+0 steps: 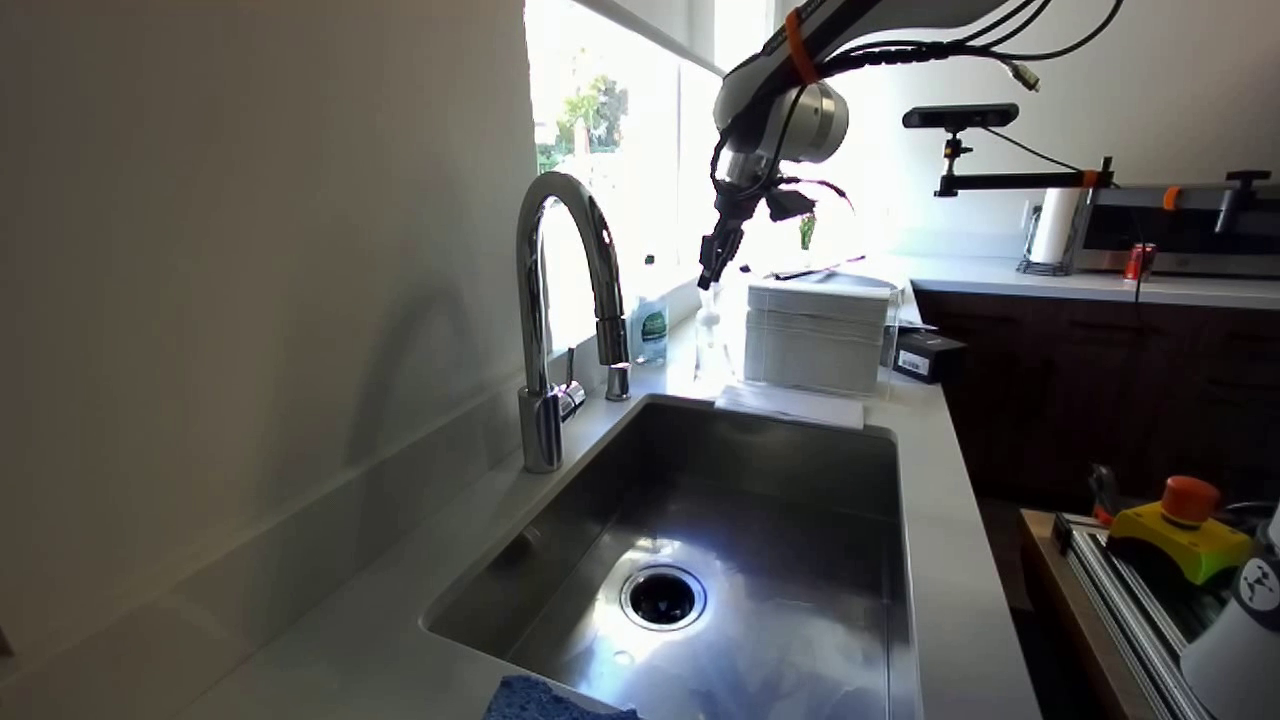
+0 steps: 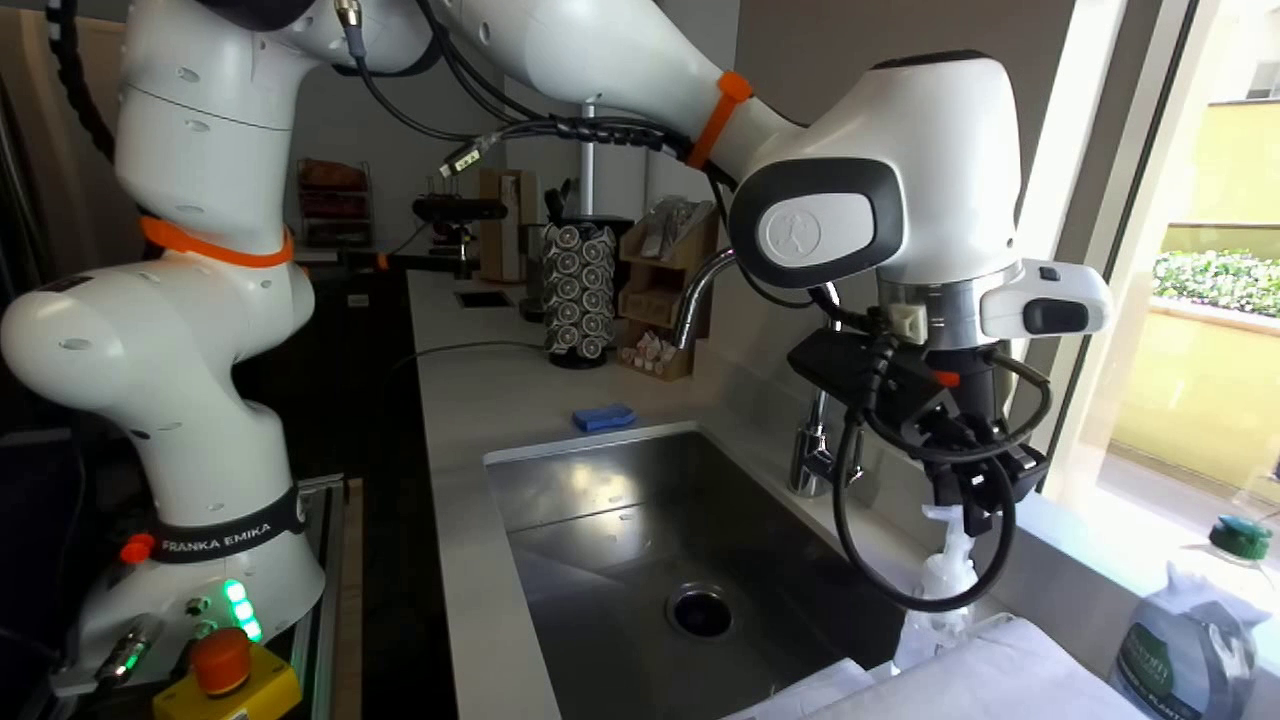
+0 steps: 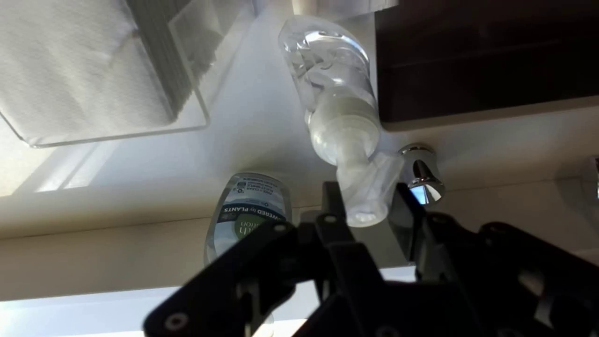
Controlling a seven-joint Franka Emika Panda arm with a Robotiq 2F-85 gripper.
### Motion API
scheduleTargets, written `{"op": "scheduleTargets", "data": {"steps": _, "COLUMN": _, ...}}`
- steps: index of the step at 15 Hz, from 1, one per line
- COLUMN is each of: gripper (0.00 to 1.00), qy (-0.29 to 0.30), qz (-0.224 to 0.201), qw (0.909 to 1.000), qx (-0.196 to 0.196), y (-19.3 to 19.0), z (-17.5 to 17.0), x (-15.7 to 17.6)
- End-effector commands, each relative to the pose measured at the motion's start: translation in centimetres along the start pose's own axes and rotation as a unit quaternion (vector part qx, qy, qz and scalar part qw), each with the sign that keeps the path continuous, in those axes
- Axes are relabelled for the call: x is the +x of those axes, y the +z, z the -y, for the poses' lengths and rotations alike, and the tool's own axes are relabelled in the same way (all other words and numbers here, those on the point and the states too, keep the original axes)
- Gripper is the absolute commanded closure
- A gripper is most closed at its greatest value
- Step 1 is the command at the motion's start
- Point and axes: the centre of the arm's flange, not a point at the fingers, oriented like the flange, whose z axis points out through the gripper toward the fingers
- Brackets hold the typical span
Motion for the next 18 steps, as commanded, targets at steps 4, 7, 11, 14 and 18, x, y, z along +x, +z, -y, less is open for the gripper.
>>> {"op": "scheduleTargets", "data": {"steps": 4, "gripper": 0.93, "qy": -0.025, "qz": 0.005, "qw": 0.9995, "qx": 0.019, "y": -1.3, "z": 0.2, "x": -2.9}}
{"op": "scheduleTargets", "data": {"steps": 7, "gripper": 0.93, "qy": -0.031, "qz": 0.006, "qw": 0.9993, "qx": 0.022, "y": -0.9, "z": 0.2, "x": -3.6}}
{"op": "scheduleTargets", "data": {"steps": 11, "gripper": 0.93, "qy": -0.042, "qz": 0.007, "qw": 0.9985, "qx": 0.033, "y": 0.3, "z": 0.5, "x": -4.3}}
{"op": "scheduleTargets", "data": {"steps": 14, "gripper": 0.93, "qy": -0.05, "qz": 0.007, "qw": 0.9981, "qx": 0.034, "y": 0.6, "z": 0.3, "x": -4.3}}
{"op": "scheduleTargets", "data": {"steps": 18, "gripper": 0.93, "qy": -0.063, "qz": 0.008, "qw": 0.9973, "qx": 0.037, "y": 0.7, "z": 0.2, "x": -4.4}}
